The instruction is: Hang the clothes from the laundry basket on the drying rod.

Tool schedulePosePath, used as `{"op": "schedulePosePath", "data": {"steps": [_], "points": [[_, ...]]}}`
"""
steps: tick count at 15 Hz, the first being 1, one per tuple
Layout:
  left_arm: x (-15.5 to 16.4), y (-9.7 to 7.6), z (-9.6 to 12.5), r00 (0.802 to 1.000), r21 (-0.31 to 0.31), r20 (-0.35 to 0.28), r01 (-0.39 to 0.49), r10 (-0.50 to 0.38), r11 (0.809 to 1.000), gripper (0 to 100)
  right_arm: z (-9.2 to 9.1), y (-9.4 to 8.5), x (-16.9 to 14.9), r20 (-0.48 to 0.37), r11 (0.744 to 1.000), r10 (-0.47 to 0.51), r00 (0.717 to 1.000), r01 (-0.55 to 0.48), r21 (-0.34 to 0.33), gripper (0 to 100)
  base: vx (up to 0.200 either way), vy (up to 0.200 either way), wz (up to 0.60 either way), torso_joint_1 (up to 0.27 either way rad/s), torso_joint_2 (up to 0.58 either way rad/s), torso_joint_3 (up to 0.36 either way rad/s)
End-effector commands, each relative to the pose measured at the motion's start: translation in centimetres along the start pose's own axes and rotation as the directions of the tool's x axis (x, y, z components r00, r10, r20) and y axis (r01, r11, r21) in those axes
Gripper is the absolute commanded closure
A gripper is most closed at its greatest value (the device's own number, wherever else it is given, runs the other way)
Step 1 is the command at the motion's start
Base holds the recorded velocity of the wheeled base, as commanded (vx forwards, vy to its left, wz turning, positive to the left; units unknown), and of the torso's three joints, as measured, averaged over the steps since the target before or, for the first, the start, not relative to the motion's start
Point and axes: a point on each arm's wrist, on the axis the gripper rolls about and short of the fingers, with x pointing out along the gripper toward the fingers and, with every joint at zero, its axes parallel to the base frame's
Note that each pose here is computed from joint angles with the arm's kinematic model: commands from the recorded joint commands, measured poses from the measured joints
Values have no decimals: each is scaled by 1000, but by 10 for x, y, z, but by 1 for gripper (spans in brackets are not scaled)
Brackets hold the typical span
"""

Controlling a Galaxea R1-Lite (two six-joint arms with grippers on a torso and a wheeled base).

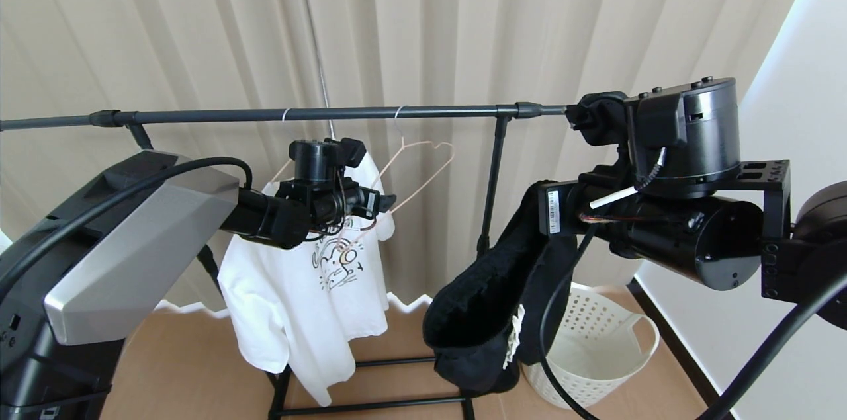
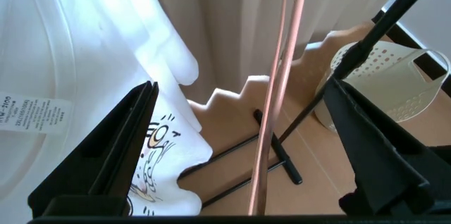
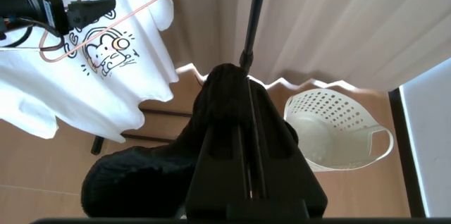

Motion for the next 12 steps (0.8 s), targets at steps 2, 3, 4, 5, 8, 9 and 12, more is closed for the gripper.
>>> {"op": "schedulePosePath", "data": {"steps": [2, 3, 4, 5, 8, 9, 12], "points": [[2, -3, -6, 1000, -2, -19, 6, -6, 1000, 0, 0, -1, -2, 3, 1000, 1, 1000, -1, 0, 100, 0, 0, 0, 0, 0, 0], [3, -4, -9, 1000, -2, -27, 6, -6, 1000, 0, 1, -1, -3, 7, 1000, 2, 1000, -2, -6, 100, 0, 0, 0, 0, 0, 0], [3, -4, -8, 1000, -4, -24, 6, -6, 1000, 0, 1, -2, -4, 8, 1000, 2, 1000, -2, -5, 100, 0, 0, 0, 0, 0, 0], [3, -4, -5, 1000, -1, -16, 4, -4, 1000, 100, 1, -2, -4, 9, 1000, 1, 1000, -1, -5, 100, 0, 0, 0, 0, 0, 0], [1, -3, -1, 1000, -2, -3, 1, -1, 1000, 100, 1, -2, -5, 9, 1000, 3, 1000, -3, -6, 100, 0, 0, 0, 0, 0, 0], [1, -3, -1, 1000, -2, -4, -2, 2, 1000, 100, 3, -3, -6, 15, 1000, 4, 1000, -4, -3, 100, 0, 0, 0, 0, 0, 0], [-3, -3, 6, 1000, -6, 14, -2, 3, 1000, 100, 3, -3, -6, 15, 1000, 4, 1000, -4, -3, 100, 0, 0, 0, 0, 0, 0]]}}
